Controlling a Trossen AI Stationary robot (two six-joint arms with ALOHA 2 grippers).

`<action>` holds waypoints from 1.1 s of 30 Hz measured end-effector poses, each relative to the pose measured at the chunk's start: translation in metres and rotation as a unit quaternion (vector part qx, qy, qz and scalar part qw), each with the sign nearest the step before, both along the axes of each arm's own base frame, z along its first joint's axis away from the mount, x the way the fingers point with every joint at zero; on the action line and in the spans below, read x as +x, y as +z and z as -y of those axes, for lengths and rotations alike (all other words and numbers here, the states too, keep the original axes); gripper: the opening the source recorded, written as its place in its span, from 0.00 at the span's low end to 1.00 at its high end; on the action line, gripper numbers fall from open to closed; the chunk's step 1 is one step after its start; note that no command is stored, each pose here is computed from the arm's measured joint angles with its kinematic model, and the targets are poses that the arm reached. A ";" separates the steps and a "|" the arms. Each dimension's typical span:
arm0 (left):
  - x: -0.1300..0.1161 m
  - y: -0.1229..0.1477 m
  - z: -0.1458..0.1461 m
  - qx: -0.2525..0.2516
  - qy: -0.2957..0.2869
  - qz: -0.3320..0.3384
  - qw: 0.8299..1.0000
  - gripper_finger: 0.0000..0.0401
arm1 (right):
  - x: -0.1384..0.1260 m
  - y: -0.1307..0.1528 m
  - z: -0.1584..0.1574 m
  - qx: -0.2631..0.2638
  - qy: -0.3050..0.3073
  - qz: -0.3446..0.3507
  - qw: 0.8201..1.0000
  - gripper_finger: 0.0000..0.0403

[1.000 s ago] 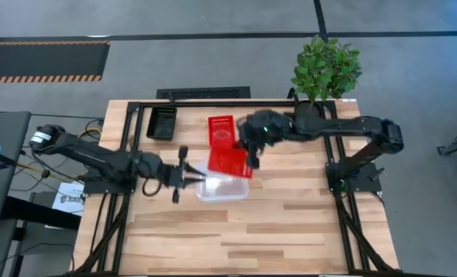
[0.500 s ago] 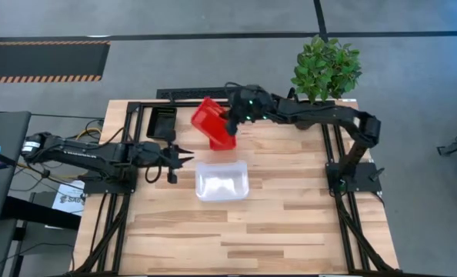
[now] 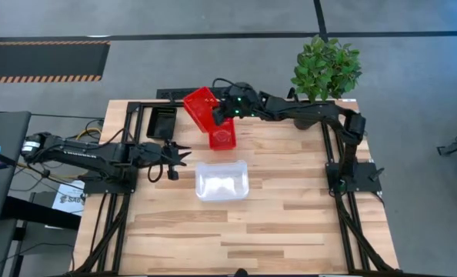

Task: Stack baskets by color
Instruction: Stack the bottom red bin on top of the top red bins

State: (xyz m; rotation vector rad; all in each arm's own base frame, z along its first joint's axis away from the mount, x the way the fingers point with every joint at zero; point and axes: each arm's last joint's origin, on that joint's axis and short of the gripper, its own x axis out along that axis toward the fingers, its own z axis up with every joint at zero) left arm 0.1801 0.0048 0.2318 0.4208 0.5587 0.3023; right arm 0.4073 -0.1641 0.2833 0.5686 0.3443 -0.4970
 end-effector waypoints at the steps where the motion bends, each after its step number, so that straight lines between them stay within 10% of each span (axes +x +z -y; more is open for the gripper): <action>1: 0.000 0.000 0.000 -0.001 0.000 0.000 1.000 0.15 | -0.001 0.000 0.000 0.000 -0.005 -0.005 1.000 0.01; 19: 0.000 0.000 0.000 -0.005 0.000 0.005 1.000 0.15 | -0.015 -0.024 -0.013 0.068 -0.245 -0.091 0.963 0.01; 33: 0.000 0.001 0.000 -0.001 -0.003 0.004 1.000 0.15 | -0.013 -0.039 -0.045 0.109 -0.296 -0.084 0.945 0.01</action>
